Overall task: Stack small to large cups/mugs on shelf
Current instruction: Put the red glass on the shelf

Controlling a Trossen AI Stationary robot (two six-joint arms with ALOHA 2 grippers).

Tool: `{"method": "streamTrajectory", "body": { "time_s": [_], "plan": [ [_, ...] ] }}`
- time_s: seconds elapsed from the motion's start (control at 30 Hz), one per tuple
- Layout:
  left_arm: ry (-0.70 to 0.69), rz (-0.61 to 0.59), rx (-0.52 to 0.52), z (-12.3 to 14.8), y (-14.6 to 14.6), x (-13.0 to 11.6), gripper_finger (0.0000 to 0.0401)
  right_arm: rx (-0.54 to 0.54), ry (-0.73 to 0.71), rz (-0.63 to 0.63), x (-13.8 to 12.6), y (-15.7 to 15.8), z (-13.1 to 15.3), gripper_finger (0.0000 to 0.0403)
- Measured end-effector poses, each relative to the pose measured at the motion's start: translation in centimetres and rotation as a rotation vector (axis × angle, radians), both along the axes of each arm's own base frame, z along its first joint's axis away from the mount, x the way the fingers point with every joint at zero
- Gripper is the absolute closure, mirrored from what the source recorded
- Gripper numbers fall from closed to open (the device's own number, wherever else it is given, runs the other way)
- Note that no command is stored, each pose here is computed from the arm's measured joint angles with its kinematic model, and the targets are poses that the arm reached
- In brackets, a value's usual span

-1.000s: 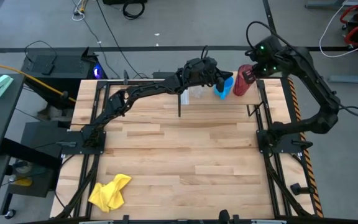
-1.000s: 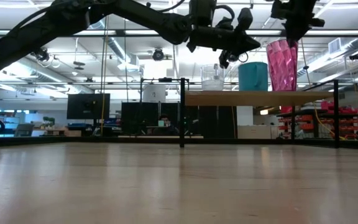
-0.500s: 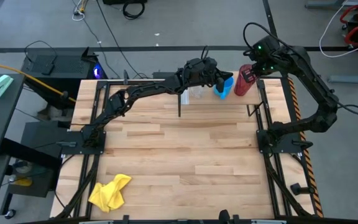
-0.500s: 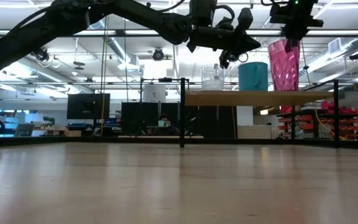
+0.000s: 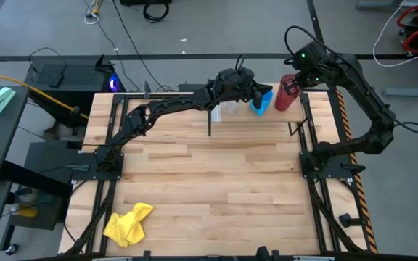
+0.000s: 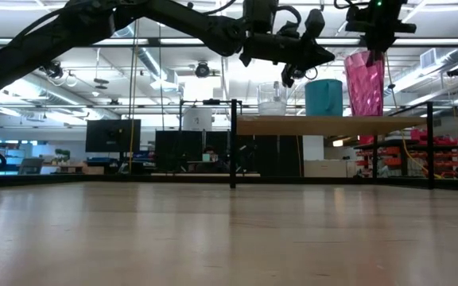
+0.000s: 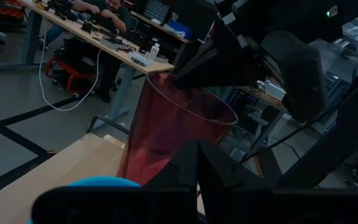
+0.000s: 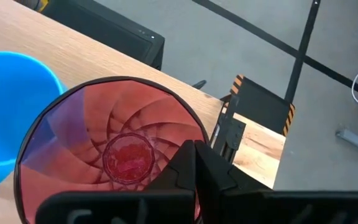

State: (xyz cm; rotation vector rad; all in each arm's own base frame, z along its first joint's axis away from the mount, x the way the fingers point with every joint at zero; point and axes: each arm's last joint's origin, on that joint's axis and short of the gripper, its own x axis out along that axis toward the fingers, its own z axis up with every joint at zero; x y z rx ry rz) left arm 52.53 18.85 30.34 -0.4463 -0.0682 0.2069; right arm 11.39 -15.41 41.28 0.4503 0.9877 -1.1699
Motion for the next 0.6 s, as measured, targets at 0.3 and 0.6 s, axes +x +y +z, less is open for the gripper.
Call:
{"method": "streamTrajectory", "body": {
  "time_s": [0.3,0.6],
  "plan": [
    [0.021,-0.009,-0.008,-0.22,-0.23,0.08,0.0379,-0.005,-0.014,-0.046,-0.03,0.01,0.01,0.0398],
    [0.02,-0.034,-0.015,-0.21,-0.49,0.17,0.0388,-0.018,-0.008,-0.074,0.27,0.35,-0.01,0.0399]
  ]
}}
